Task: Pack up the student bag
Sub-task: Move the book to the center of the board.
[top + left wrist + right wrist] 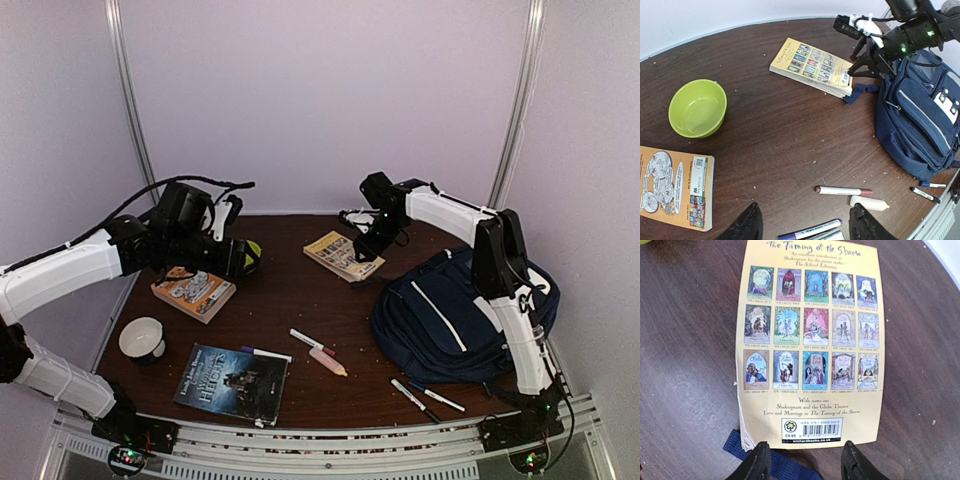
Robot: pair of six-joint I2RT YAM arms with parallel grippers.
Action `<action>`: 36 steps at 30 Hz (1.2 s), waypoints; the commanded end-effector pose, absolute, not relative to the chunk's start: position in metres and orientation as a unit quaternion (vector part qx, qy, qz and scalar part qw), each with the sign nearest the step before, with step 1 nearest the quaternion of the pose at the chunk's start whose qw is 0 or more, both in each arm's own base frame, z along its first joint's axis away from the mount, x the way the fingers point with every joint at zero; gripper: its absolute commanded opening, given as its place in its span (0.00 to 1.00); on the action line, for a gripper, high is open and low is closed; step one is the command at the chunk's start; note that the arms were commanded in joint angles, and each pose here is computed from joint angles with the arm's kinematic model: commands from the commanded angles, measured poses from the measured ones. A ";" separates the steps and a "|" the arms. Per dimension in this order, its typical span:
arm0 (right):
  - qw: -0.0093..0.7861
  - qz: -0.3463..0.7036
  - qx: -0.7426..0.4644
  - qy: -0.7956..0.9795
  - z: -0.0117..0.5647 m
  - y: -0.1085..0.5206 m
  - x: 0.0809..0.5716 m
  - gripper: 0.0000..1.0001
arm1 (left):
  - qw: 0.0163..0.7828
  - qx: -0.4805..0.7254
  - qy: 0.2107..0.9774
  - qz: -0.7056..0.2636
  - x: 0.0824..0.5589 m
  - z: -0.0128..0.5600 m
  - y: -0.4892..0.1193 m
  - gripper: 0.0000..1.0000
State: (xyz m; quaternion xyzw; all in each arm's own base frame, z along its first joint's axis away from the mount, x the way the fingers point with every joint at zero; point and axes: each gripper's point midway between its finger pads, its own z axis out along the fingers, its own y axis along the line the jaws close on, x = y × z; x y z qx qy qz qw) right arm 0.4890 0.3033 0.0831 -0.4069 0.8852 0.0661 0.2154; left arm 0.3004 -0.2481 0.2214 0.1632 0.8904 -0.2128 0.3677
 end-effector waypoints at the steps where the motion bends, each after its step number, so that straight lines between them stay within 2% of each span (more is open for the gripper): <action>1: 0.181 0.122 -0.404 0.888 0.063 0.318 0.476 0.48 | 0.363 0.183 0.882 -0.240 0.295 0.224 -0.260 0.61; 12: 0.163 0.198 -0.355 0.899 0.055 0.328 0.473 0.48 | 0.356 0.178 0.886 -0.237 0.298 0.213 -0.261 0.60; 15: 0.164 0.200 -0.343 0.903 0.055 0.325 0.475 0.46 | 0.356 0.181 0.886 -0.234 0.298 0.212 -0.261 0.61; 22: 0.149 0.184 -0.324 0.916 0.050 0.317 0.471 0.32 | 0.359 0.182 0.887 -0.227 0.300 0.211 -0.260 0.61; 36: 0.115 0.203 -0.320 0.918 0.047 0.317 0.453 0.28 | 0.357 0.180 0.889 -0.222 0.298 0.205 -0.256 0.61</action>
